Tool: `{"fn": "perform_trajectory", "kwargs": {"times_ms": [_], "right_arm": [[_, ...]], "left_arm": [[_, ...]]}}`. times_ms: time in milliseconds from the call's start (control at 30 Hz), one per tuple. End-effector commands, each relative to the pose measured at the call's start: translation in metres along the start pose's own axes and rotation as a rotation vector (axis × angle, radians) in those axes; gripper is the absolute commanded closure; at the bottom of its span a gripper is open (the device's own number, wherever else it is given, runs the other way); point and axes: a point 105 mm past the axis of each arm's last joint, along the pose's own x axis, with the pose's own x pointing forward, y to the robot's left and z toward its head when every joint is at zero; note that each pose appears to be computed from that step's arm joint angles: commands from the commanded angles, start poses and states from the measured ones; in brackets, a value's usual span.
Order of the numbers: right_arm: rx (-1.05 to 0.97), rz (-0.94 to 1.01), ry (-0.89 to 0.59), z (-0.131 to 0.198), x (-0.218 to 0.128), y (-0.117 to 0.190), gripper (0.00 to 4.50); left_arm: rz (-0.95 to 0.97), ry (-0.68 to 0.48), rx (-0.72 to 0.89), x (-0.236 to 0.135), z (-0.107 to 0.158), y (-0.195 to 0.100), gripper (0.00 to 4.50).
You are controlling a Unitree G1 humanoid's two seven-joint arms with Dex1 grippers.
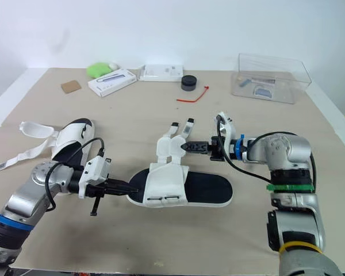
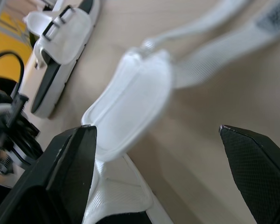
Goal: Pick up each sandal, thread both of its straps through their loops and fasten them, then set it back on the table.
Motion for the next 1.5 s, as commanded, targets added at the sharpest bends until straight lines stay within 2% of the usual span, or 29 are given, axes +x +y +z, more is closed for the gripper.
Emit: {"fn": "perform_trajectory", "kwargs": {"times_ms": [33, 200, 500, 633, 800, 1067, 1233, 1300, 1500], "right_arm": [[0.045, 0.011, -0.03, 0.015, 0.002, 0.0, 0.0], [0.082, 0.023, -0.074, 0.035, 0.019, 0.002, 0.0], [0.156, 0.022, -0.094, 0.047, 0.039, -0.002, 0.0], [0.18, 0.028, -0.095, 0.05, 0.041, -0.001, 1.75], [0.168, 0.033, -0.107, 0.056, 0.045, 0.002, 4.36], [0.084, 0.097, -0.116, 0.065, 0.042, 0.014, 4.44], [-0.263, 0.103, -0.181, 0.081, 0.031, 0.025, 4.44], [-0.546, 0.115, -0.197, 0.079, 0.026, 0.04, 4.44], [-1.197, 0.058, -0.277, 0.055, 0.014, 0.072, 4.44]], "left_arm": [[0.01, -0.003, 0.047, -0.003, 0.008, 0.002, 4.47], [0.013, -0.001, 0.048, -0.005, 0.008, 0.001, 4.47], [0.016, 0.001, 0.049, -0.005, 0.008, -0.002, 4.47], [0.021, -0.003, 0.049, -0.004, 0.009, -0.002, 4.5], [0.027, -0.009, 0.051, -0.002, 0.01, -0.002, 4.5], [0.033, -0.016, 0.049, 0.0, 0.01, -0.001, 4.5], [0.037, -0.019, 0.047, 0.0, 0.01, -0.001, 4.5], [0.04, -0.018, 0.045, -0.001, 0.01, 0.0, 4.5], [0.045, -0.013, 0.039, -0.004, 0.008, 0.003, 4.5]]}}
